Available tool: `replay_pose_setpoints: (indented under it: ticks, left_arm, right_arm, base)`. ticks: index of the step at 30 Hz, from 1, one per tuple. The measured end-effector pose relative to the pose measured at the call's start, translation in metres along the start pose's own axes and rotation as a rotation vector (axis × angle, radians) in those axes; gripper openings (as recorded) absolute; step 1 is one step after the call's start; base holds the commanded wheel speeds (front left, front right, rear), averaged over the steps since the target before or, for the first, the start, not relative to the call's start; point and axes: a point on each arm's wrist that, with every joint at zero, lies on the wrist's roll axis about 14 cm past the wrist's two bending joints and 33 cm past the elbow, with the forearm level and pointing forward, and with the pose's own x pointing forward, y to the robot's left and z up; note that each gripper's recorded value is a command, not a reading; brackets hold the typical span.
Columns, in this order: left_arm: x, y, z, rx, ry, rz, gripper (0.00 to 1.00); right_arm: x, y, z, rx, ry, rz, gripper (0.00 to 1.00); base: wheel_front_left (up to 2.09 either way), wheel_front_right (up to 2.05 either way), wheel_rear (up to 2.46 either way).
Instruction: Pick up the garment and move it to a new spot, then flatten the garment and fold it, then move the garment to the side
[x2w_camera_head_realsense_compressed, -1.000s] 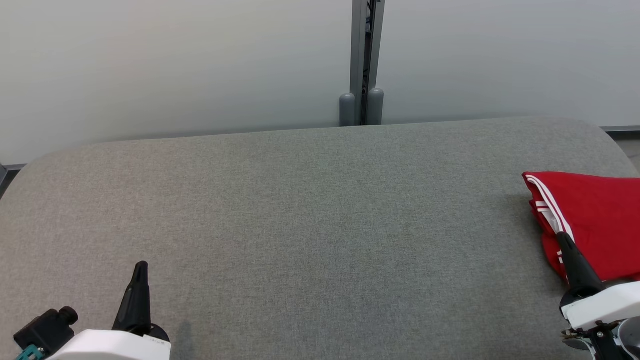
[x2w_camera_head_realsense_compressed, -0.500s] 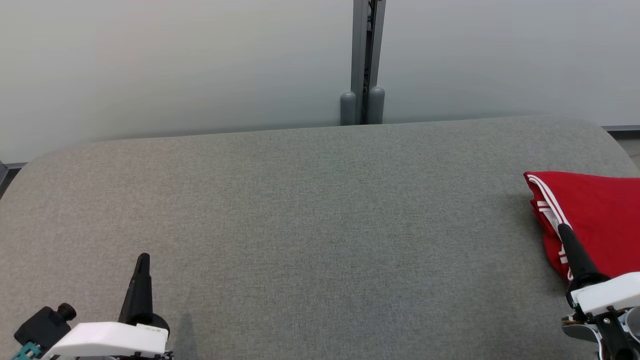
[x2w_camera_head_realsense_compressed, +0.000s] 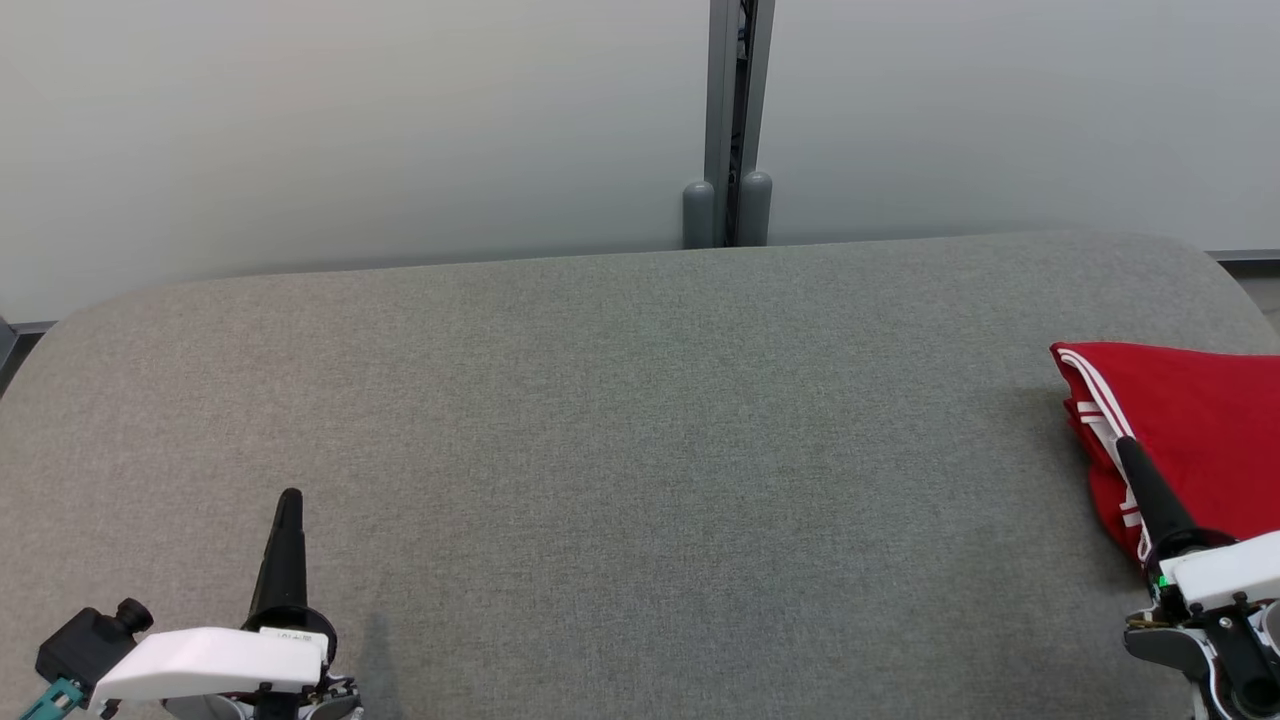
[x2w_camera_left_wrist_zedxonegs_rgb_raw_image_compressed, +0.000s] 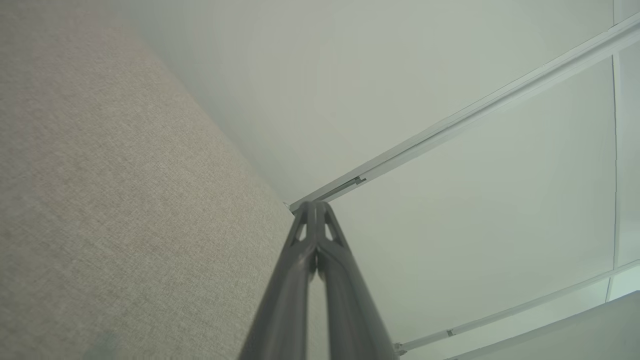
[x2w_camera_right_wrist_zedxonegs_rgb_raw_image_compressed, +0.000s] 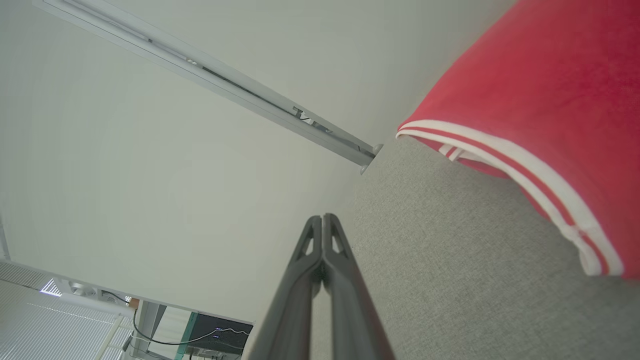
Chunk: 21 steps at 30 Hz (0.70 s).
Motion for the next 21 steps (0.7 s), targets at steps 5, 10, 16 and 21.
replay_pose_setpoints:
  ticks: [5,10,16,21]
  left_arm:
    - [0.002,0.000,-0.002,-0.053,-0.002,0.000,0.00]
    - [0.004,-0.002,-0.002,-0.106,-0.008,-0.003,0.00]
    - [0.008,-0.005,0.000,-0.162,-0.018,-0.013,0.00]
    - [0.008,-0.003,-0.002,-0.204,-0.021,-0.008,0.00]
  right_arm:
    - [0.004,0.002,0.001,0.050,-0.001,0.008,0.00]
    - [0.007,0.004,0.002,0.097,0.001,0.019,0.00]
    - [0.010,0.004,0.001,0.156,0.005,0.023,0.00]
    - [0.011,0.004,0.003,0.201,0.004,0.028,0.00]
  base:
    - [0.00,0.00,0.00]
    - [0.00,0.00,0.00]
    - [0.00,0.00,0.00]
    - [0.00,0.00,0.00]
